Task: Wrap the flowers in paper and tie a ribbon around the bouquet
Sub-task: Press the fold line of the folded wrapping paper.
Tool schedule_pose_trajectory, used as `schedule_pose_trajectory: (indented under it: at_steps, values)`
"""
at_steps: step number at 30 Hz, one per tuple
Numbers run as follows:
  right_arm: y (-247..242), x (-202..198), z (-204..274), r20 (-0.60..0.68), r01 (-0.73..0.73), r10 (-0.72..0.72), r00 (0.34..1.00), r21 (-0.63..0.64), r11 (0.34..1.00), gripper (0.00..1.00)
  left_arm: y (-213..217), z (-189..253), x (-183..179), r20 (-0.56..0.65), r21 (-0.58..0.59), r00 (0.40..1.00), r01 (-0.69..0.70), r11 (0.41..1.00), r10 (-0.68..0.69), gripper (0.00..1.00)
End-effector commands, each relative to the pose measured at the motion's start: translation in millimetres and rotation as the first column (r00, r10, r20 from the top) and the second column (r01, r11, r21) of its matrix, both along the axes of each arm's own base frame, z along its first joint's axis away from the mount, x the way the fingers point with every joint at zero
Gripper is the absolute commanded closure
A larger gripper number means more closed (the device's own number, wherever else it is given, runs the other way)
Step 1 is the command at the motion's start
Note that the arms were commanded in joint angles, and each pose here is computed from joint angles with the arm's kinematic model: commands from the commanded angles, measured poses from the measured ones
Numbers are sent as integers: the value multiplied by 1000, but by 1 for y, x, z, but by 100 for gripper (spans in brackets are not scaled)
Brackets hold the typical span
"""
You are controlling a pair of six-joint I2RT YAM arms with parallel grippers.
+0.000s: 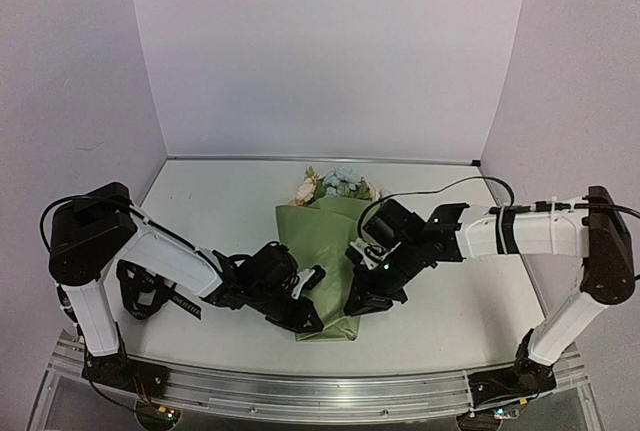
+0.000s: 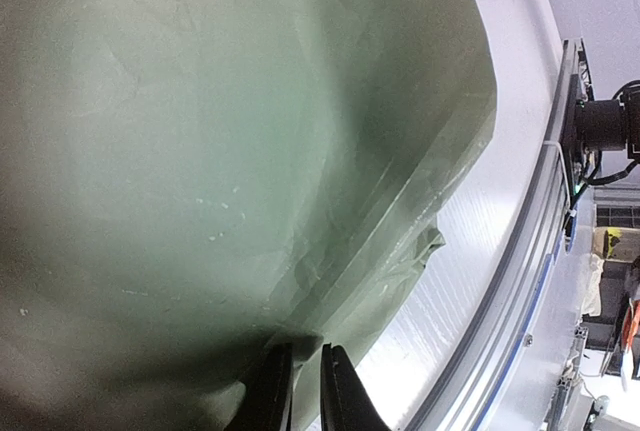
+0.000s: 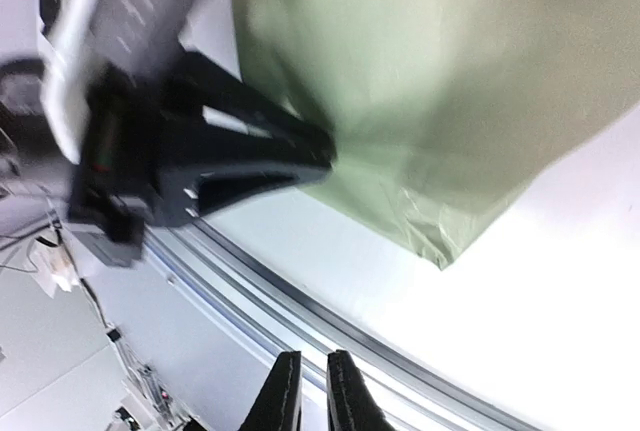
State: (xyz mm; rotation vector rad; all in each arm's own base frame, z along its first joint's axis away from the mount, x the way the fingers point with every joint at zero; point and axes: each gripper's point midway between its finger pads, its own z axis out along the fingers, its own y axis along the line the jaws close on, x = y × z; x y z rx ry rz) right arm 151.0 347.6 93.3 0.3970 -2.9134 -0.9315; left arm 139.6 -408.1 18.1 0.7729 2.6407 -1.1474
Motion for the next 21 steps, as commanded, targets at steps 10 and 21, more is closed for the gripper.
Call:
schedule_pose_trajectory:
  at_steps: [10,21]
  values:
    - [24,55,-53,-85,215,-214,973,1,977,93,-15,21,4,42,-46,998,38,998,-36,88]
    - [-7,49,-106,-82,273,-284,955,-123,954,94,-8,35,8,41,-81,999,11,997,-8,83]
